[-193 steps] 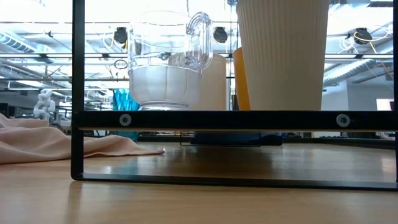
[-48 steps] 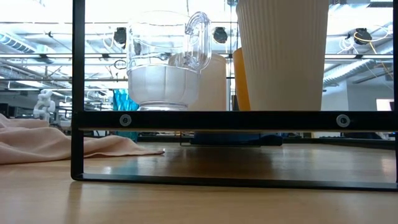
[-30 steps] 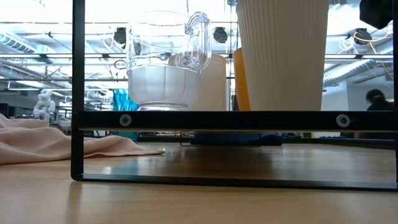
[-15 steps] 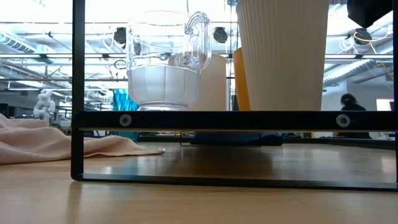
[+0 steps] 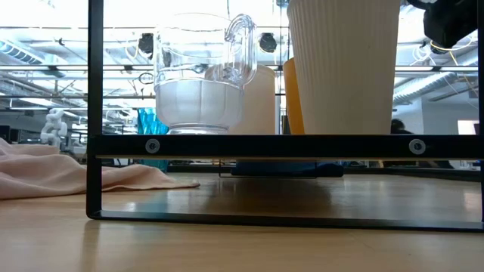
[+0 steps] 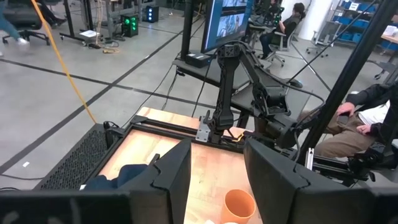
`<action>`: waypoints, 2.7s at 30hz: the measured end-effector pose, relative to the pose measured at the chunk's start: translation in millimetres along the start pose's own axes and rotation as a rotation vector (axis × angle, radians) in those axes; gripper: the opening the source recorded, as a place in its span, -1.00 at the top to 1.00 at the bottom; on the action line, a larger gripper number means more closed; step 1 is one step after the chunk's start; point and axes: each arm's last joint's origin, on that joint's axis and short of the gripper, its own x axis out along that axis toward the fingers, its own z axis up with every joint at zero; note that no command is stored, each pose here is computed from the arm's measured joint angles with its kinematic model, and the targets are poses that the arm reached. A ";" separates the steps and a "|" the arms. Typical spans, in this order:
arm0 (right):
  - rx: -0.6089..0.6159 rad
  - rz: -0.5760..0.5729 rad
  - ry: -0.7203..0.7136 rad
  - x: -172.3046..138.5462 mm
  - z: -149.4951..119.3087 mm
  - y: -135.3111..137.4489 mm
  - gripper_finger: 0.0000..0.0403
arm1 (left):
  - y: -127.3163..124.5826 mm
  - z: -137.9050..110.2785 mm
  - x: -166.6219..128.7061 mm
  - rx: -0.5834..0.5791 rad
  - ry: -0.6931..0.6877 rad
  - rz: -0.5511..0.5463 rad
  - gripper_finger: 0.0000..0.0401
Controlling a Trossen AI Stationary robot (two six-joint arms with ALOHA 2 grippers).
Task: Stack small to large cups/mugs on shelf
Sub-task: Put the black cup on the shelf aligned with the white cup
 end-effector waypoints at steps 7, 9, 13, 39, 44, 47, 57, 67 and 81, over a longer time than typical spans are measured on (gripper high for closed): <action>-0.003 0.002 0.003 0.0 -0.1 0.1 0.22 | -0.1 0.1 0.0 -0.030 0.000 -0.002 0.25; -0.003 0.002 0.003 0.1 -0.1 0.0 0.22 | -0.1 0.1 0.0 -0.055 0.000 -0.004 0.25; -0.006 0.001 0.003 1.2 0.2 -0.6 0.26 | -0.1 0.2 0.0 -0.060 -0.001 -0.004 0.25; -0.029 0.001 0.004 15.1 2.4 -7.3 0.98 | -0.2 0.7 0.0 -0.073 -0.006 -0.004 0.25; -0.044 0.015 0.001 11.5 0.6 -8.2 0.98 | -0.2 0.7 0.0 -0.079 -0.007 -0.004 0.25; -0.038 0.031 -0.005 5.7 -2.4 -10.4 0.98 | -0.2 0.7 0.0 -0.076 -0.006 -0.004 0.25; 0.005 0.031 -0.037 -16.8 -15.9 -28.5 0.99 | 0.5 0.7 0.0 -0.041 -0.011 0.021 0.25; 0.012 0.106 -0.180 -38.7 -24.9 -41.2 0.99 | 1.6 0.7 0.0 -0.038 -0.015 0.055 0.25; -0.112 0.341 -0.282 -61.3 -32.1 -39.7 0.99 | 3.2 -12.6 10.9 -0.234 0.126 0.088 0.25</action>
